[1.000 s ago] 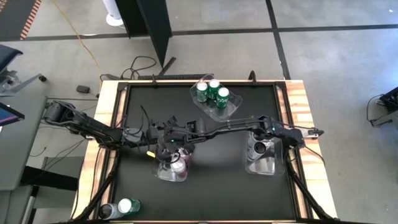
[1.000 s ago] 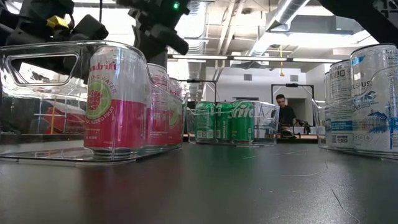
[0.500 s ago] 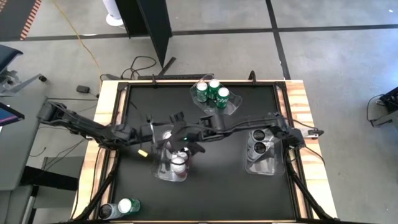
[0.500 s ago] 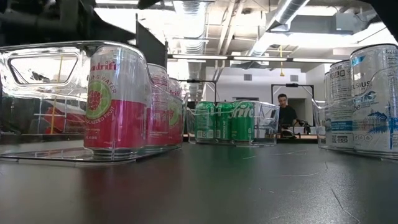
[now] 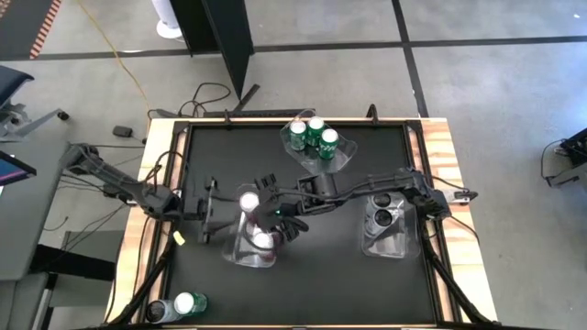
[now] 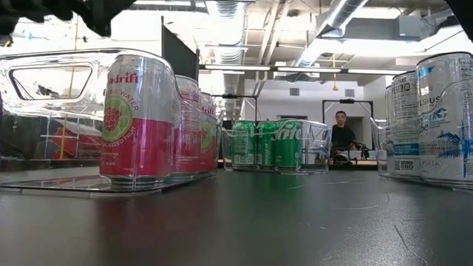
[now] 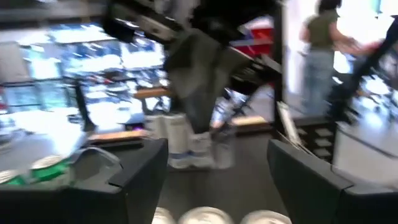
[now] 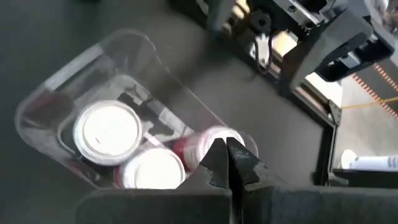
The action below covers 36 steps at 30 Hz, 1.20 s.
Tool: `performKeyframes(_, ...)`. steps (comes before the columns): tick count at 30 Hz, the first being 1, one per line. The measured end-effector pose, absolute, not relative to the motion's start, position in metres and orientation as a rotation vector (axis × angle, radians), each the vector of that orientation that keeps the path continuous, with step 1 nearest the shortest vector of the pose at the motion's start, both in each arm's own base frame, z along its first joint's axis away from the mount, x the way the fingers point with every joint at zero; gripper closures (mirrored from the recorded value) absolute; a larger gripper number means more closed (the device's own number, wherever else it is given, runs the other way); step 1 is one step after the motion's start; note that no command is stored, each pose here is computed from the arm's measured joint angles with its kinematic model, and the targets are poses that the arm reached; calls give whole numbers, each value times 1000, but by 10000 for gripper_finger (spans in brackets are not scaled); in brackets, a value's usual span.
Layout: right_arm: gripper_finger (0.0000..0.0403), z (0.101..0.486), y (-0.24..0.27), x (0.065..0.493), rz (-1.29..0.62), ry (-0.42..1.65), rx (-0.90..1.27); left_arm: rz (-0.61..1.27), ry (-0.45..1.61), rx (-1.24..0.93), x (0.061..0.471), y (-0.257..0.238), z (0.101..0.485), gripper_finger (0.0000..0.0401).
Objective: Sort soda cans
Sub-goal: Put the green soda can into the middle transparent bin
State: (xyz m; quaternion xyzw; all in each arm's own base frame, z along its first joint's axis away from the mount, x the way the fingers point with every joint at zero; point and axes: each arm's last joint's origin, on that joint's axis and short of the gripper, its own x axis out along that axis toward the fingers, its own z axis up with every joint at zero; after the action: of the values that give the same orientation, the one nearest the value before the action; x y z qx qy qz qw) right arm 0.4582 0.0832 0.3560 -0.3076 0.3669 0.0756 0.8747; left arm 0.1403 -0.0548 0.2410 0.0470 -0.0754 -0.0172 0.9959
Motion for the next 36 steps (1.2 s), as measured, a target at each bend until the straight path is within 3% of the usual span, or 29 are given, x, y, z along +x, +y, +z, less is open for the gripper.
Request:
performKeyframes(11, 403, 356, 129, 447, 228, 745, -630, -246, 254, 217, 136, -92, 306, 142)
performKeyframes(21, 403, 354, 178, 427, 230, 753, -533, -199, 592, 158, 136, -118, 314, 142)
performKeyframes(25, 403, 350, 192, 420, 229, 786, -464, -167, 634, 138, 137, -129, 305, 143)
performKeyframes(31, 403, 300, 212, 432, 242, 873, -424, -172, 627, 141, 139, -140, 302, 143)
performKeyframes(36, 403, 282, 222, 439, 226, 857, -401, -163, 626, 115, 139, -141, 301, 143)
